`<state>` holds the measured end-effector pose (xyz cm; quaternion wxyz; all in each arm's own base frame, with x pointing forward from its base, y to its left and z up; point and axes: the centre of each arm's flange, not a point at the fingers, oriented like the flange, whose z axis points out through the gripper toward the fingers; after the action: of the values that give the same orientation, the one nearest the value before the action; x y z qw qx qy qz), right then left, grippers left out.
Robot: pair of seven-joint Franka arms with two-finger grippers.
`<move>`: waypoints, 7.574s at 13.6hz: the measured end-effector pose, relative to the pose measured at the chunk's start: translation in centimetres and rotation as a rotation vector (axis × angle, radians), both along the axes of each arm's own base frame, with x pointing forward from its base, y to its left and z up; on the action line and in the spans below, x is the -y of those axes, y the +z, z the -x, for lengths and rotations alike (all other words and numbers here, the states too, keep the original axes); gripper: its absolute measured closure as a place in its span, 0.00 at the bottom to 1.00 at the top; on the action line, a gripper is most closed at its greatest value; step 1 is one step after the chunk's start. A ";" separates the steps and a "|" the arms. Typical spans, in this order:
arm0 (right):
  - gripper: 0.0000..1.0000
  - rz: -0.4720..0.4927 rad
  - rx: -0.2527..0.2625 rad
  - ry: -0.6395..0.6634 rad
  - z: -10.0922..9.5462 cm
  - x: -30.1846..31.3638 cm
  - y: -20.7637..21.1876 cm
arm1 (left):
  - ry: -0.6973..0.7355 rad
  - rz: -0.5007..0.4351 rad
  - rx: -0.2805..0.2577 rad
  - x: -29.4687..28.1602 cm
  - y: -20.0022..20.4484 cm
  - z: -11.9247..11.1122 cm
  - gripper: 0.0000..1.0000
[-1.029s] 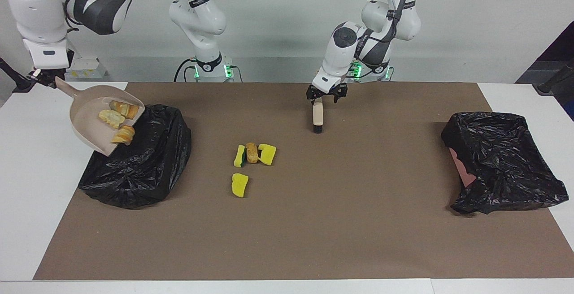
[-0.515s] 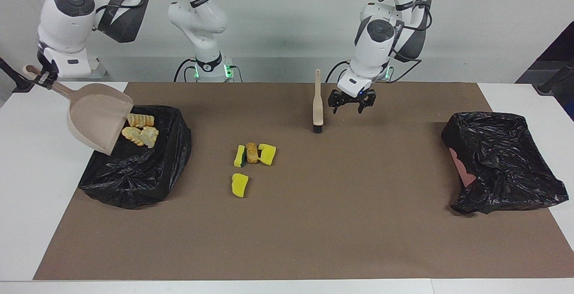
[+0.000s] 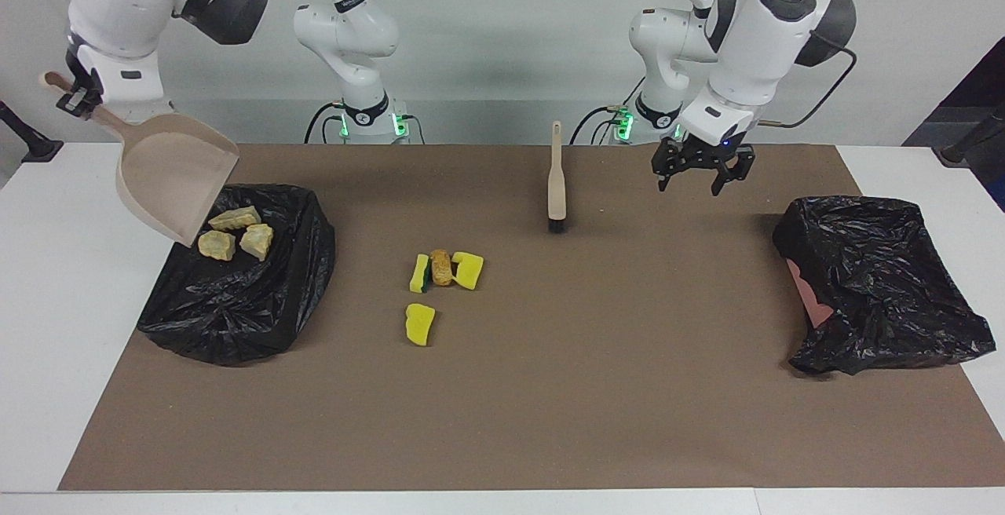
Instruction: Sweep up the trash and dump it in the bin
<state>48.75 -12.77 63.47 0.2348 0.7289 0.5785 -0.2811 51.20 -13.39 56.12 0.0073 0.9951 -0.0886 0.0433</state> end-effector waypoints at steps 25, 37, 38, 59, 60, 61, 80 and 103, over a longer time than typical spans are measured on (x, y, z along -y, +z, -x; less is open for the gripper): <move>0.68 -0.585 0.579 -1.294 -7.4 -51.4 -23.5 | -0.075 -0.032 0.007 -7.9 7.2 -3.5 0.00; 0.68 -0.654 0.609 -1.365 -9.8 -59.2 -27.3 | -0.077 -0.033 -0.008 -7.8 7.0 -3.4 0.00; 0.68 -0.658 0.609 -1.366 -9.8 -59.2 -27.6 | -0.079 -0.033 -0.008 -7.7 6.9 -3.5 0.00; 0.00 -0.519 0.511 -1.327 7.7 -57.3 -22.3 | -0.003 0.017 0.007 15.0 -10.6 -7.8 0.00; 0.00 -0.512 0.492 -1.340 10.6 -57.6 -22.9 | 0.000 0.018 0.006 15.5 -11.4 -7.8 0.00; 0.00 -0.496 0.475 -1.352 13.5 -58.1 -23.4 | 0.009 0.019 0.004 15.9 -12.2 -7.8 0.00; 0.11 -0.495 0.493 -1.418 24.9 -60.0 -30.2 | 0.098 0.032 -0.009 20.9 -20.5 -4.9 0.69; 0.73 -0.297 0.544 -1.257 16.5 -47.0 -20.6 | -1.187 -0.072 -0.128 4.9 -17.4 -7.5 0.69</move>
<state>32.25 34.18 42.85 0.0621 0.9941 0.0001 -0.0891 58.67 -18.31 38.69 0.0019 0.7757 -0.6304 -0.0315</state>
